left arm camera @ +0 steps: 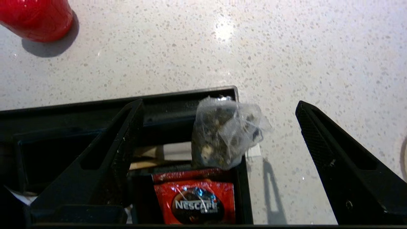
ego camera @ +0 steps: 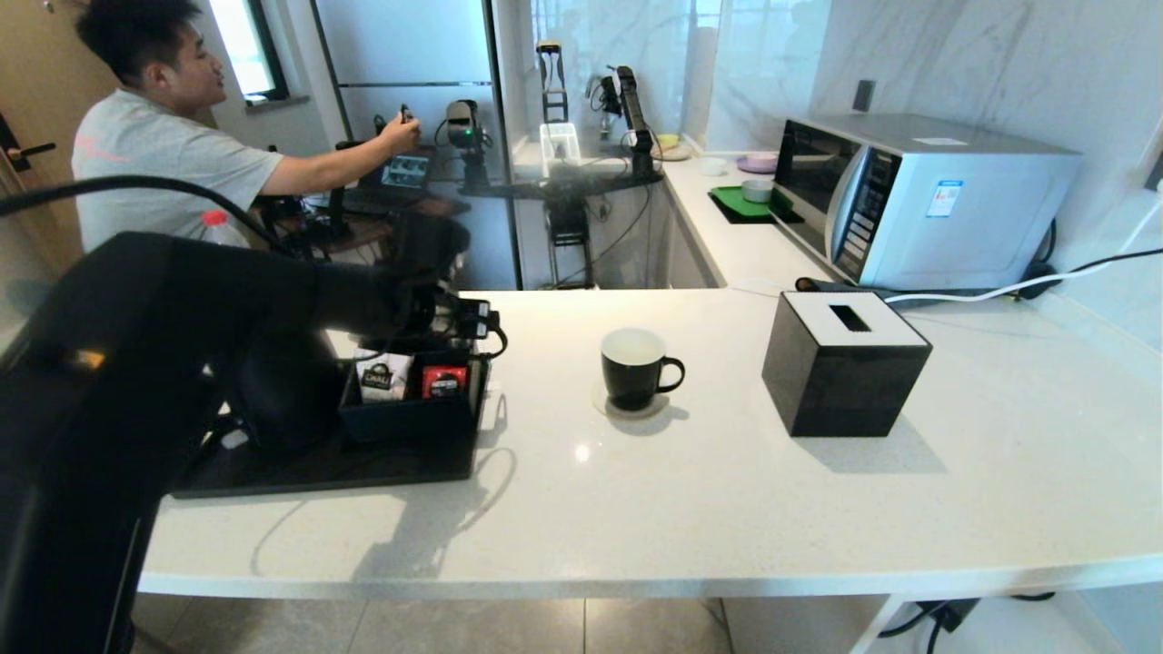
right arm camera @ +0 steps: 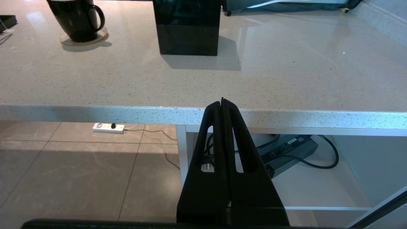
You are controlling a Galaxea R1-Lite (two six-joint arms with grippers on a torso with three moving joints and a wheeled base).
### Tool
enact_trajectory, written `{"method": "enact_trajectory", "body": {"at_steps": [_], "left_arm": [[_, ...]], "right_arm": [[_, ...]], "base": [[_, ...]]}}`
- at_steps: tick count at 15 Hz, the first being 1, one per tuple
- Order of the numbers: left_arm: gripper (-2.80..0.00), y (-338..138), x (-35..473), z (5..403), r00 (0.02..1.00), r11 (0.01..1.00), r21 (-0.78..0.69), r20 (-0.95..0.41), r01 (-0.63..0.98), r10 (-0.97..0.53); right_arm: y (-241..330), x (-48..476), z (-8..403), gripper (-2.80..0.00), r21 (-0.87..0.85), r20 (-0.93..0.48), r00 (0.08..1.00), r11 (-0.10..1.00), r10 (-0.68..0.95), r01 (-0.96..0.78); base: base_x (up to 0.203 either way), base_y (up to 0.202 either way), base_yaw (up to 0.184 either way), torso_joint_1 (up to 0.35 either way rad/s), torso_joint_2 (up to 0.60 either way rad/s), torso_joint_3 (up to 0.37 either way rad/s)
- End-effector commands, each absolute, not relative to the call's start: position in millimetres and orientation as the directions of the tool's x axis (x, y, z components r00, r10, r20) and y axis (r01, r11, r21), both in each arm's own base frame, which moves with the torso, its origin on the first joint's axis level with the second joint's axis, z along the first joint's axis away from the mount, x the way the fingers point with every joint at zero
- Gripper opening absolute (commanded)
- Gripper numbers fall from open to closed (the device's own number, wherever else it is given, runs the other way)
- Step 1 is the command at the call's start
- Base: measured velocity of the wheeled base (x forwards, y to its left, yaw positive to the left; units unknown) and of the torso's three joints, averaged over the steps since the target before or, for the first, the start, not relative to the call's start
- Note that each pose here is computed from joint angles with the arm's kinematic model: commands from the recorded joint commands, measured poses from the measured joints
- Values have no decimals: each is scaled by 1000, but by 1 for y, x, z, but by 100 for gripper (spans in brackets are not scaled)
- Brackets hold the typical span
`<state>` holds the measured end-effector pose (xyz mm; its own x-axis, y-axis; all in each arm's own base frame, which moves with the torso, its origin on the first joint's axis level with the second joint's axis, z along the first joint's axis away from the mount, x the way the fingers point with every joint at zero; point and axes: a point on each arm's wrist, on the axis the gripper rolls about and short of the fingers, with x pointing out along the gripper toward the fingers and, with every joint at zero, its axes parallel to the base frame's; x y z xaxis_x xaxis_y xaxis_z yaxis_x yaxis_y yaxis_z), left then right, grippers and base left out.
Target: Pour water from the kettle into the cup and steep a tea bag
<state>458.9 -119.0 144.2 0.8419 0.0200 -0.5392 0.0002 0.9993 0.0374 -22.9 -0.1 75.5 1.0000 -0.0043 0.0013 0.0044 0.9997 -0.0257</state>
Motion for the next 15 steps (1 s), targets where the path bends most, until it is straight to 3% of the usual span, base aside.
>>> {"method": "enact_trajectory", "body": {"at_steps": [1,15], "left_arm": [[0,-121,465,139,843,999,38,-537,0,21],[0,-127,482,132,859,996,78,-511,30,14]], "right_arm": [[0,-23,75,-280,-26,0,1000,1000,-5,5],[0,-23,75,-280,-26,0,1000,1000,-5,5]], "base": [[0,0,0,0,0,0],[0,0,0,0,0,0]]}}
